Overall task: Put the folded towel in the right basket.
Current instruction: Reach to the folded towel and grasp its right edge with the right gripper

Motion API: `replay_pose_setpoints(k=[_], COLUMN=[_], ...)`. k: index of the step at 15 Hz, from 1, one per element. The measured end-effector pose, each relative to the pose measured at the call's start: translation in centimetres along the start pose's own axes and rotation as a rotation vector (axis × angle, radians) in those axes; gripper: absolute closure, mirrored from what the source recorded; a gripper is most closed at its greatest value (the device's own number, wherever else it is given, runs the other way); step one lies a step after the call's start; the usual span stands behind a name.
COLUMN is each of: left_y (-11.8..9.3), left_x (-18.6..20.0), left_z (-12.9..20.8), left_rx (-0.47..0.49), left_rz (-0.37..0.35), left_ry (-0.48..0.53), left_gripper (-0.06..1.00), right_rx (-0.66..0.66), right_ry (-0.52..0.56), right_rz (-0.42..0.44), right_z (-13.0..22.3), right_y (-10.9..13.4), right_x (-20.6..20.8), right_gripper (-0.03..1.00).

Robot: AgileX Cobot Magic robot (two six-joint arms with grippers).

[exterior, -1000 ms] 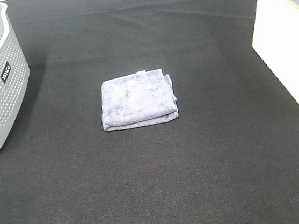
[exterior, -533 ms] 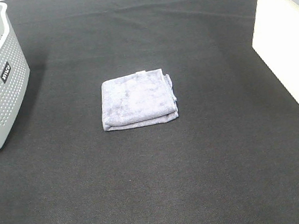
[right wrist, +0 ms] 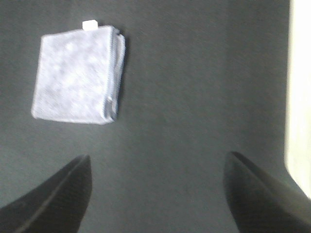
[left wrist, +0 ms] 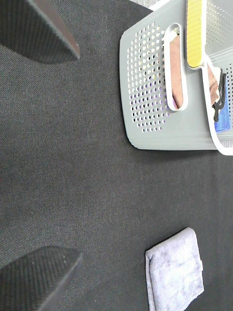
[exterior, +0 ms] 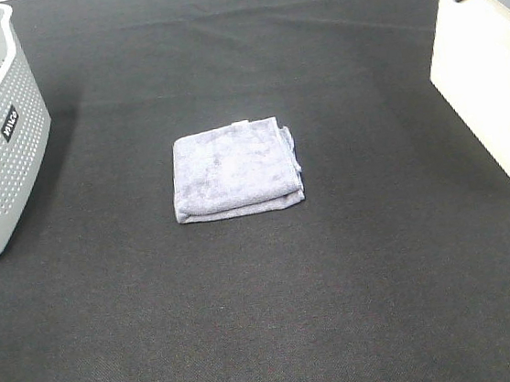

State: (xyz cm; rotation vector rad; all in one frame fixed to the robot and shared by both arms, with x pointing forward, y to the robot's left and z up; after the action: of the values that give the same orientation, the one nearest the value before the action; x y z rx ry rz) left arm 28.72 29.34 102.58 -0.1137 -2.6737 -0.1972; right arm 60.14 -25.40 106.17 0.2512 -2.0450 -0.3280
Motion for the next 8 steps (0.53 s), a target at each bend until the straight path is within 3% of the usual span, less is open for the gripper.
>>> replay_pose_setpoints(k=[3,4,5,8], left_y=[0.0,0.0,0.0,0.0], left_x=[0.0,0.0,0.0,0.0], left_z=[0.0,0.0,0.0,0.0], left_rx=[0.0,0.0,0.0,0.0], left_rz=[0.0,0.0,0.0,0.0], left_ry=[0.0,0.0,0.0,0.0], left_gripper=[-0.02,-0.02,-0.02,-0.02], right_rx=[0.031,0.078,0.078,0.143], right_ry=[0.028,0.042,0.042,0.094], right_rz=[-0.038,-0.061,-0.061,-0.094], right_z=[-1.5,-1.9,-1.9,-2.1], right_y=[0.9,2.8,2.8,5.8], right_x=[-2.7,-4.4,-4.4,-8.8], right_gripper=[0.28,0.29,0.29,0.29])
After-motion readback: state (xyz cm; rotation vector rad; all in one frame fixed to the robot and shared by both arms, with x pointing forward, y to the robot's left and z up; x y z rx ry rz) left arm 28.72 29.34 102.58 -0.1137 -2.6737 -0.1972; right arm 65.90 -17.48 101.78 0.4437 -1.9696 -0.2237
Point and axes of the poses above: a point on each arm's last joint axis where the gripper is mounted, x pointing back along that axis away from the gripper, y along the wrist's bending axis when the last joint is at zero, z = x × y, the point moved 6 cm from there along -x, pointing out along that axis toward the gripper, and after that the axes turned 9 degrees about -x, right-handed, at the moved point
